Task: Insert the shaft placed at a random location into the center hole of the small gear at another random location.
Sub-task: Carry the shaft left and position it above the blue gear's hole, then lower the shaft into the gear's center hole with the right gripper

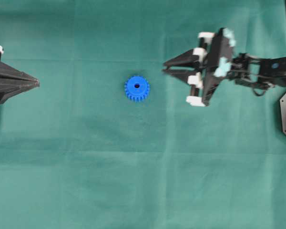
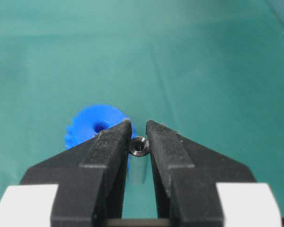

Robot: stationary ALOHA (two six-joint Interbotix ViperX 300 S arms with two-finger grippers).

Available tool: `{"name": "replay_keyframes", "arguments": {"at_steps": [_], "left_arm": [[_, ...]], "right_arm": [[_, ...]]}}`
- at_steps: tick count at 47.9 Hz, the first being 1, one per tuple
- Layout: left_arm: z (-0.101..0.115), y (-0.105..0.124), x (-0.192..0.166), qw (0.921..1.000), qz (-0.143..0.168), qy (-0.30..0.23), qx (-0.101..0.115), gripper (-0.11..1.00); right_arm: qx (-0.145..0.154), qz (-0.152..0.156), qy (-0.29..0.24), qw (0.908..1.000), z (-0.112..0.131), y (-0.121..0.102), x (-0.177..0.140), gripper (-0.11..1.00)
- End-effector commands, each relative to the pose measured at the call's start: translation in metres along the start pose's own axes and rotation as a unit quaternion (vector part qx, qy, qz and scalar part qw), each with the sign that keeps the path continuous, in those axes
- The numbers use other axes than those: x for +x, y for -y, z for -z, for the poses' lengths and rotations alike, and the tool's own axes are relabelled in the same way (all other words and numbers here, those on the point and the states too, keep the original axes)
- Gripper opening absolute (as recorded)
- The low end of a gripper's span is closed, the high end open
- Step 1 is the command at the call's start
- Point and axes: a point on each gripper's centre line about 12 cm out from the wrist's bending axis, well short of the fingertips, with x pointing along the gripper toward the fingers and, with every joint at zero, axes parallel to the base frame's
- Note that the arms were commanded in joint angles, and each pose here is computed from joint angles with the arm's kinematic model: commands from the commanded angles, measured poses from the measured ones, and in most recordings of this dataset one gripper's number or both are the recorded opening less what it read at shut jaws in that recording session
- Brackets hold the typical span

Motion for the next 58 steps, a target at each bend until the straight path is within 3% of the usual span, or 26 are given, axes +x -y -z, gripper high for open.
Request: {"name": "replay_keyframes", "arguments": {"at_steps": [1,15,26,58], "left_arm": [[-0.003,-0.001,0.002,1.0000,-0.002,0.005,0.000,-0.01],[-0.002,-0.001,0.002,1.0000,-0.002,0.003,-0.001,-0.01],[-0.001,-0.001,0.002,1.0000,-0.002,0.002,0.000,-0.01],[0.000,-0.001,0.002,1.0000,-0.002,0.001,-0.001,-0.01]], "right_arm": [[-0.005,-0.013,0.020,0.9997,-0.019,-0.011,0.014,0.15],[-0.008,-0.025,0.014,0.9996,-0.033,-0.024,0.046,0.15],[-0.011,-0.027,0.012,0.9995,-0.035,-0.026,0.053,0.15],[-0.010,-0.021,-0.020,0.9995,-0.004,-0.023,0.069,0.15]]}}
